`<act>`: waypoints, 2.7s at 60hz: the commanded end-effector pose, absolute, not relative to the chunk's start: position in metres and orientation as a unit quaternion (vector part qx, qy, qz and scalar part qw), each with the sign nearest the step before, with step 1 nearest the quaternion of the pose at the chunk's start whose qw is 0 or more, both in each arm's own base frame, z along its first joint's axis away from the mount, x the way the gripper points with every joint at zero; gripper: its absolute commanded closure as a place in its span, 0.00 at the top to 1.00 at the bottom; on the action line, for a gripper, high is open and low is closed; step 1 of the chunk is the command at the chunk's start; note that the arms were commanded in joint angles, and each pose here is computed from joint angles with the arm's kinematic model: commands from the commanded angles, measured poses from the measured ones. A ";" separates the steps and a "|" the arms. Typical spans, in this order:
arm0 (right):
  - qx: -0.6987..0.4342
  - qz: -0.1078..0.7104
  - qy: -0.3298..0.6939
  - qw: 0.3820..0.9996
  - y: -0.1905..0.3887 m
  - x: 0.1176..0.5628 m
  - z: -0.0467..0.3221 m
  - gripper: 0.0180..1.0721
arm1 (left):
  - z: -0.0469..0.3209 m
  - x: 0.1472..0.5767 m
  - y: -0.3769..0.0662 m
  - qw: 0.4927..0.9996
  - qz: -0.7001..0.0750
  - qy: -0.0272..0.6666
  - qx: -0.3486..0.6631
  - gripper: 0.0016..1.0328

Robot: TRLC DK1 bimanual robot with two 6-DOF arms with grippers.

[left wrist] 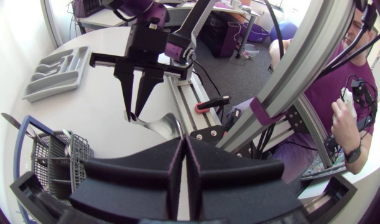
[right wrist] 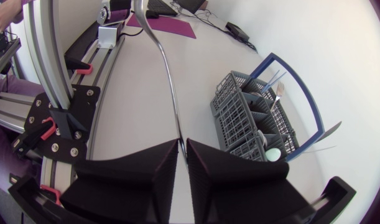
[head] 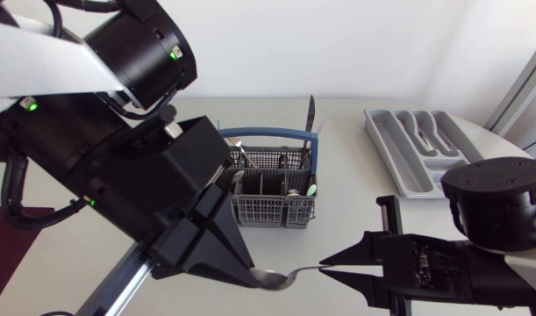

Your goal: Sort the cutlery from the basket into the organizer compartments.

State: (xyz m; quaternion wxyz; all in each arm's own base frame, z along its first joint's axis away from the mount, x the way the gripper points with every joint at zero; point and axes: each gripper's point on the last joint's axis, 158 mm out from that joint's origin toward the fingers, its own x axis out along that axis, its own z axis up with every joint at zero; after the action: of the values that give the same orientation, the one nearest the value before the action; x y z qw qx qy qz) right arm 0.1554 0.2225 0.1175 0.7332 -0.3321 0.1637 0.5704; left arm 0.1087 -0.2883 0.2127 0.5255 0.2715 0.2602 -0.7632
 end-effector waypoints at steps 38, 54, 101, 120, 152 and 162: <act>-0.338 0.521 0.205 0.757 0.190 0.169 0.102 0.05 | 0.292 0.241 -0.289 0.730 -0.641 0.179 0.155 0.94; -0.327 0.424 0.198 0.821 0.149 0.215 0.121 0.05 | 0.274 0.264 -0.267 0.787 -0.571 0.174 0.157 0.94; -0.307 0.006 0.129 0.943 -0.001 0.352 0.201 0.05 | 0.237 0.277 -0.254 0.836 -0.483 0.188 0.180 0.94; -0.322 -0.073 0.233 0.915 -0.047 0.409 0.145 0.05 | 0.221 0.274 -0.253 0.836 -0.470 0.203 0.199 0.94; -0.350 -0.173 0.304 0.869 -0.118 0.506 0.102 0.05 | 0.202 0.275 -0.241 0.837 -0.454 0.222 0.209 0.94; -0.350 -0.186 0.321 0.860 -0.139 0.530 0.086 0.05 | 0.197 0.273 -0.239 0.836 -0.454 0.225 0.211 0.94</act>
State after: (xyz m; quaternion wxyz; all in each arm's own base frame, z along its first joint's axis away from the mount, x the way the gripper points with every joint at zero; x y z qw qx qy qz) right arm 0.5167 -0.1267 0.0894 0.8659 -0.3437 0.3193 -0.1740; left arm 0.2768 -0.2449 0.2081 0.8370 0.2078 0.2160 -0.4578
